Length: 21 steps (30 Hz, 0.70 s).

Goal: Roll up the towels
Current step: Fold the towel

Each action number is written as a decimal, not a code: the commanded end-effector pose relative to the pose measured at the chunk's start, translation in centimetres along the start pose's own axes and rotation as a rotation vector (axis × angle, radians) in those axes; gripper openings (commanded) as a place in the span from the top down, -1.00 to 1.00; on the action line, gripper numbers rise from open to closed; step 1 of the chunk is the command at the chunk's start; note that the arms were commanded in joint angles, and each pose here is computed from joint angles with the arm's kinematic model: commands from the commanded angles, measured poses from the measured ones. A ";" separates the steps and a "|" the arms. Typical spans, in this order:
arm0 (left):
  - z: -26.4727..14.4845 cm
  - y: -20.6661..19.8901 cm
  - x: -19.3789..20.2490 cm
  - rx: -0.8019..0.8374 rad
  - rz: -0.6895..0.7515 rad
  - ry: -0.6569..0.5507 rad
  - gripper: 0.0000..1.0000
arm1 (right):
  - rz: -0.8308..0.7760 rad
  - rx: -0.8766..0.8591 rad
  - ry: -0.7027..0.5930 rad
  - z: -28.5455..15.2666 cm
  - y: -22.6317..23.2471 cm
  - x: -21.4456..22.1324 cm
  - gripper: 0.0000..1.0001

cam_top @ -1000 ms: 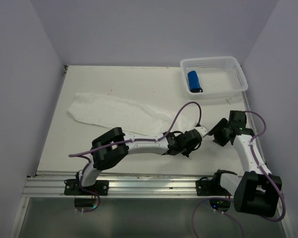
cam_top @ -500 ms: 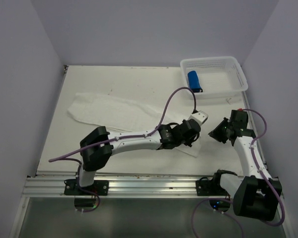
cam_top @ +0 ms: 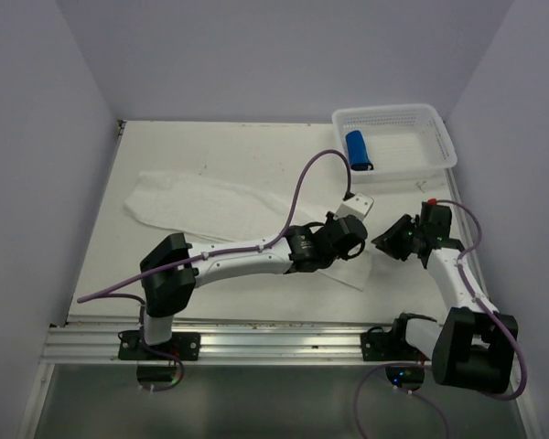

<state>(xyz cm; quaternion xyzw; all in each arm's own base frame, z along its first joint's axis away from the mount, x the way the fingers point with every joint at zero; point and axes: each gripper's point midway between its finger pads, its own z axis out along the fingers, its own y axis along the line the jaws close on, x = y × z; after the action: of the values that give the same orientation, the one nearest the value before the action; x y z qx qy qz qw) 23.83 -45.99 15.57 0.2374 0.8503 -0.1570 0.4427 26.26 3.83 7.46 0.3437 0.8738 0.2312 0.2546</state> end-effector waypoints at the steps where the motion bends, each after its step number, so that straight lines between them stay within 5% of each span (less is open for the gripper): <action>1: -1.9 1.6 -4.4 -0.076 -0.030 -0.106 1.00 | -0.051 -0.102 -0.006 0.1 2.9 -0.9 0.49; 9: -1.6 2.6 -4.0 -0.127 -0.007 -0.104 1.00 | -0.149 -0.081 0.053 2.1 5.2 0.5 0.50; 21: -1.9 3.1 -6.2 -0.118 -0.026 -0.146 1.00 | -0.066 -0.104 0.065 3.9 5.0 4.4 0.87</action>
<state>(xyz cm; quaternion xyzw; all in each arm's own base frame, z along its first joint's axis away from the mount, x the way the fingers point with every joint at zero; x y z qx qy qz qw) 26.07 -43.72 16.06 0.2193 0.8491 -0.0981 0.4705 27.19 10.24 5.74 0.2765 0.8953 0.2613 0.2317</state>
